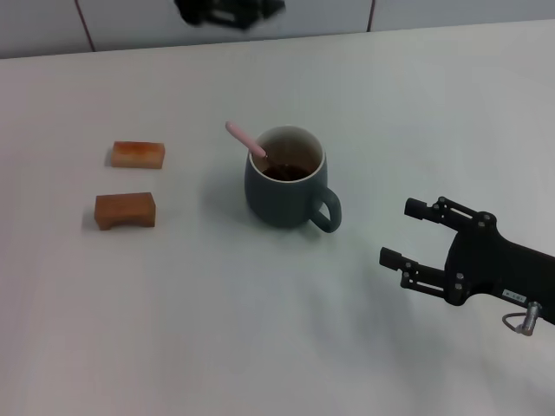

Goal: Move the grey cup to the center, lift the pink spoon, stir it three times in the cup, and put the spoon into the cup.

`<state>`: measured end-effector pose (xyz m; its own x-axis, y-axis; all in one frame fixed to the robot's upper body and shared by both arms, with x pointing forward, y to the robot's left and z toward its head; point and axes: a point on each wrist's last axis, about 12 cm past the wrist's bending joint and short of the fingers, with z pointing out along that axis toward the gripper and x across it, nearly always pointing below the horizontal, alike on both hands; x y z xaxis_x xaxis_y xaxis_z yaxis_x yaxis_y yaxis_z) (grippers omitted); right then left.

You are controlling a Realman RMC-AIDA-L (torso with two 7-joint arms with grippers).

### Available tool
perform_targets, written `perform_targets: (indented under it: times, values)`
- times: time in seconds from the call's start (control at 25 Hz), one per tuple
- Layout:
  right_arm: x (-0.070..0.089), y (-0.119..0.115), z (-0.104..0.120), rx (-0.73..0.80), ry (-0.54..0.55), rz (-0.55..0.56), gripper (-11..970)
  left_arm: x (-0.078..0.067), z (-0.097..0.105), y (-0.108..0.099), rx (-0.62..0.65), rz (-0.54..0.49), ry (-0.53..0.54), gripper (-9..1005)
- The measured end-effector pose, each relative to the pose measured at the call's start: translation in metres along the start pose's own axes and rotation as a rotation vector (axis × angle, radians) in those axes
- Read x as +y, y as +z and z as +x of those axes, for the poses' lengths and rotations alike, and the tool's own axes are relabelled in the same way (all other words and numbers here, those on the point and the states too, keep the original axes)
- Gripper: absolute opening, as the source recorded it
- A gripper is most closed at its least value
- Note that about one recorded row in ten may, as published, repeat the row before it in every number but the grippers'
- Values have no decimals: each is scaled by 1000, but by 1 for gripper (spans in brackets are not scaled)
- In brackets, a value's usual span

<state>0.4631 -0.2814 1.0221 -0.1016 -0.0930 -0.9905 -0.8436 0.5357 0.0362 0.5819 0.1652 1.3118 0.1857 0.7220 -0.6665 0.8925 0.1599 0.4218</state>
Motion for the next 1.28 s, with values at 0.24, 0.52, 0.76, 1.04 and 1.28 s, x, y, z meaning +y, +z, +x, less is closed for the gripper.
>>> perform_targets:
  times: [0.24, 0.52, 0.76, 1.04, 1.28]
  values:
    - [0, -1, -1, -3, -2, 0, 786, -2, 54, -47, -183, -109, -109, 615]
    - [-1, -3, -2, -9, 4, 0, 786, -30, 142, -68, -346, -139, -313, 807]
    - [-1, -3, -3, -14, 4, -8, 786, -58, 172, -44, -325, -77, -344, 808]
    - [-1, -10, -4, -17, 6, -14, 787, -97, 212, -16, -346, -4, -415, 808]
    - [-3, -16, -9, -27, 7, -21, 787, -124, 242, -14, -364, -46, -482, 808]
